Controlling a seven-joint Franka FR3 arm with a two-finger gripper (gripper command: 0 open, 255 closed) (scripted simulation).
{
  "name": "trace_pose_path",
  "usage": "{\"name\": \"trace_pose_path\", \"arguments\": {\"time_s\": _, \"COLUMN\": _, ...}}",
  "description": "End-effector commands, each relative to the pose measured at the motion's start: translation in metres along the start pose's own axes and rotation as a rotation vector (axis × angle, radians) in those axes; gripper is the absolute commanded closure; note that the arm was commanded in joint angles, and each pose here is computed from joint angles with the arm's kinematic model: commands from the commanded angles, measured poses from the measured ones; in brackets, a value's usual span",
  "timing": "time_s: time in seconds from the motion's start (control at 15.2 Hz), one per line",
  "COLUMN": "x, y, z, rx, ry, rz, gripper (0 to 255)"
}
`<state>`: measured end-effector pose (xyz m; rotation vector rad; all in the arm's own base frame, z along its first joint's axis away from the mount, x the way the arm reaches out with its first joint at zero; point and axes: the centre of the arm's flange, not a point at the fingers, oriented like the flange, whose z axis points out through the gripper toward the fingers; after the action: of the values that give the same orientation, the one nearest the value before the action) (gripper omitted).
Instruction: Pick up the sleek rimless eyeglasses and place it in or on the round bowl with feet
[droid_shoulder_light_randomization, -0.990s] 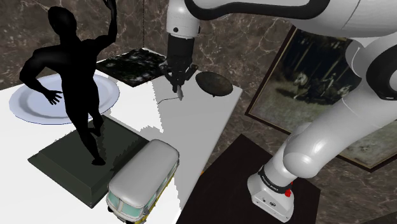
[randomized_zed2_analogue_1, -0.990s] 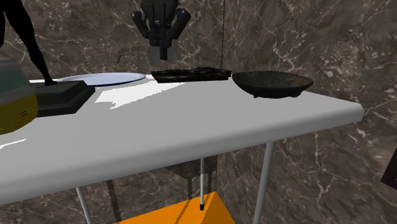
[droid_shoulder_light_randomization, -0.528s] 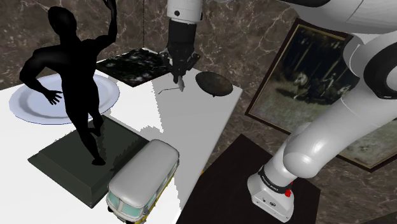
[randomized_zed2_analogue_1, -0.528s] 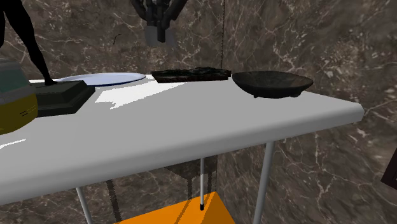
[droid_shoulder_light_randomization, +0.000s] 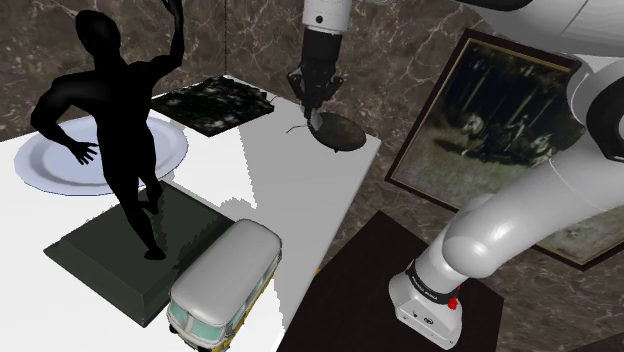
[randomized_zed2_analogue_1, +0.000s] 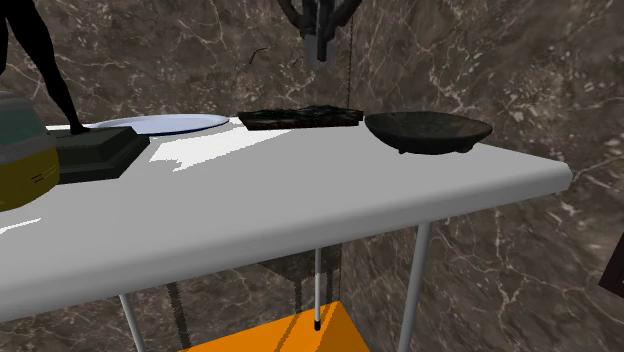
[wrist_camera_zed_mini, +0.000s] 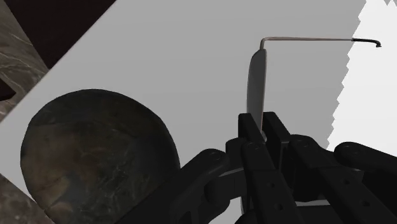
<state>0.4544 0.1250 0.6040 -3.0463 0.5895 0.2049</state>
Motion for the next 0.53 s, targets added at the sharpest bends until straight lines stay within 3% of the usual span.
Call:
{"name": "trace_pose_path", "arguments": {"time_s": 0.0, "x": 0.009, "y": 0.026, "z": -0.002, "rx": 0.000, "ry": -0.001, "rz": -0.002, "gripper": 255}}
{"name": "trace_pose_path", "arguments": {"time_s": 0.46, "x": 0.038, "y": 0.114, "z": -0.009, "rx": 0.000, "ry": -0.001, "rz": -0.002, "gripper": 255}}
